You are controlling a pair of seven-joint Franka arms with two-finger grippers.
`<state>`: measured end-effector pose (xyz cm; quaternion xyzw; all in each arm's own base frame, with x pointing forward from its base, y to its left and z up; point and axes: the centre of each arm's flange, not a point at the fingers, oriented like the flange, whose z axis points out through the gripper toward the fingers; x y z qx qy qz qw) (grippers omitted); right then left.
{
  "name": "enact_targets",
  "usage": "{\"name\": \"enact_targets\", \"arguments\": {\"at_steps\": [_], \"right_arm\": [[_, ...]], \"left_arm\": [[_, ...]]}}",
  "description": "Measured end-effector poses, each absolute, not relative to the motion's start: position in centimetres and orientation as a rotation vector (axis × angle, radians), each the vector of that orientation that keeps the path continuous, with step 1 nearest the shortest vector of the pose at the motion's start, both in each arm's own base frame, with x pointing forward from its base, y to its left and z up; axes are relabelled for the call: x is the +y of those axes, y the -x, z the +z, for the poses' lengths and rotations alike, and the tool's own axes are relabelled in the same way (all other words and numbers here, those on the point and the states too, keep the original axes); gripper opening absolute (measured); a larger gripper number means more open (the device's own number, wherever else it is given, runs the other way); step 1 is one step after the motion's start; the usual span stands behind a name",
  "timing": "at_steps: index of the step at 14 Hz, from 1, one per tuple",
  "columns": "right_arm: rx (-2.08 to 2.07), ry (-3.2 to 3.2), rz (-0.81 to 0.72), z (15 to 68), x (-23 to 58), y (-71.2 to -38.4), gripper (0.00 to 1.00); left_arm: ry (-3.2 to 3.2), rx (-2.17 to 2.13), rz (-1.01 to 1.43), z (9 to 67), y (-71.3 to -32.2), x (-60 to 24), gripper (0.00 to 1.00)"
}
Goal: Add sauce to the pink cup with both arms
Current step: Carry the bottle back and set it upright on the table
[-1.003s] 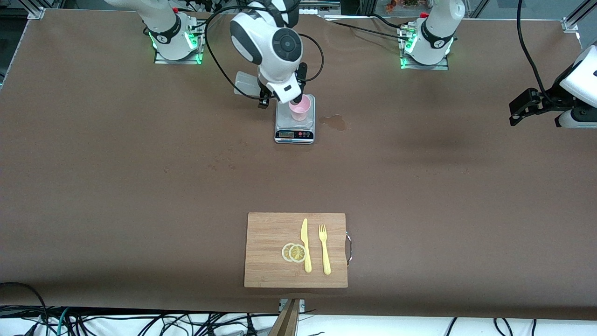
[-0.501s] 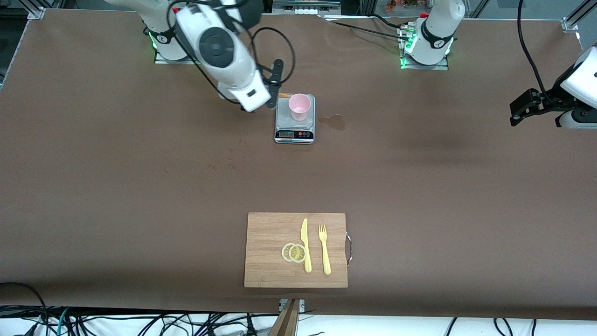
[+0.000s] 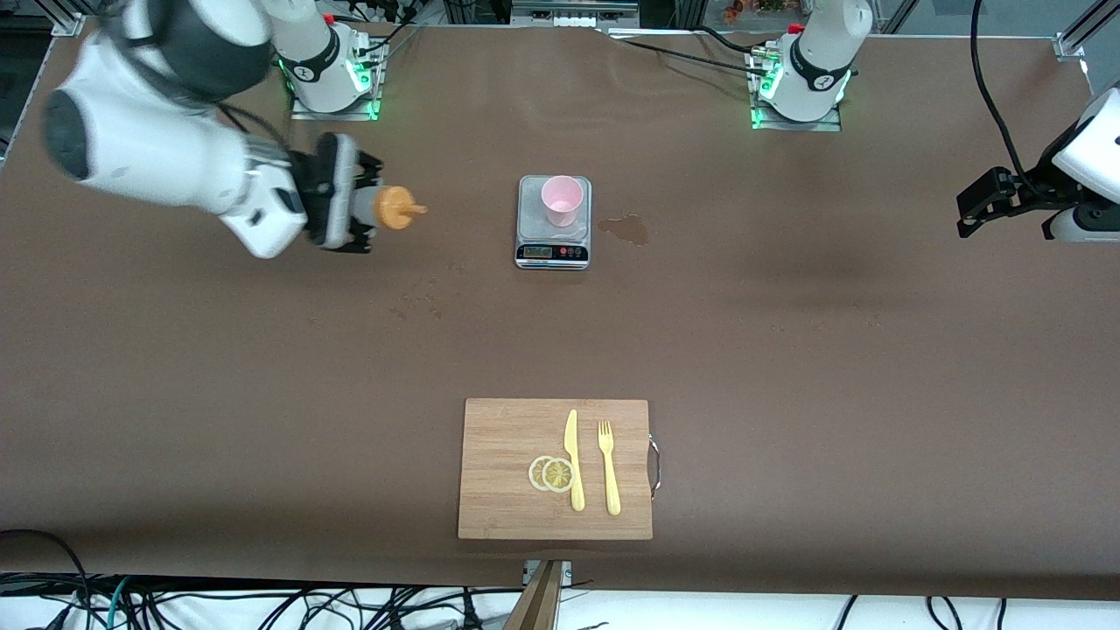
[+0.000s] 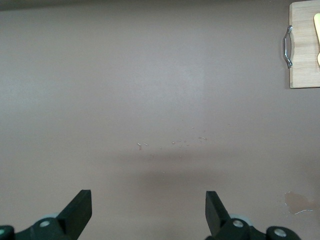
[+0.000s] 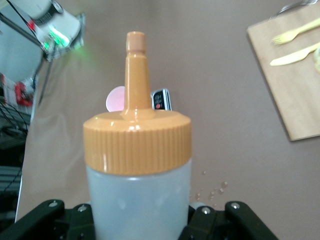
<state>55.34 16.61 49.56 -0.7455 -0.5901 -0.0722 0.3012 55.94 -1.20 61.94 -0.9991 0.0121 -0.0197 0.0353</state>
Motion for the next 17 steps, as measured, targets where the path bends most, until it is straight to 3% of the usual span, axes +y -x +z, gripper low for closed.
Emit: {"name": "enact_targets", "arguments": {"at_steps": [4,7,13,17], "right_arm": [[-1.512,1.803,-0.398,48.7,6.7,-56.9,0.22],[-1.472,1.69,-0.523,44.5,1.6,-57.9,0.22],[-1.359,1.397,-0.835,27.9,-2.6,-59.4,0.22],[-1.386,1.263,-0.91,20.2,-1.3,-58.0,0.22]], "left_arm": [[3.07,0.037,-0.06,61.9,-56.0,-1.2,1.0],[3.071,0.038,-0.072,61.7,-56.3,-1.2,1.0],[3.072,0.04,-0.066,61.3,-56.5,-1.2,1.0],[3.072,0.04,-0.065,61.2,-56.5,-1.2,1.0]]}}
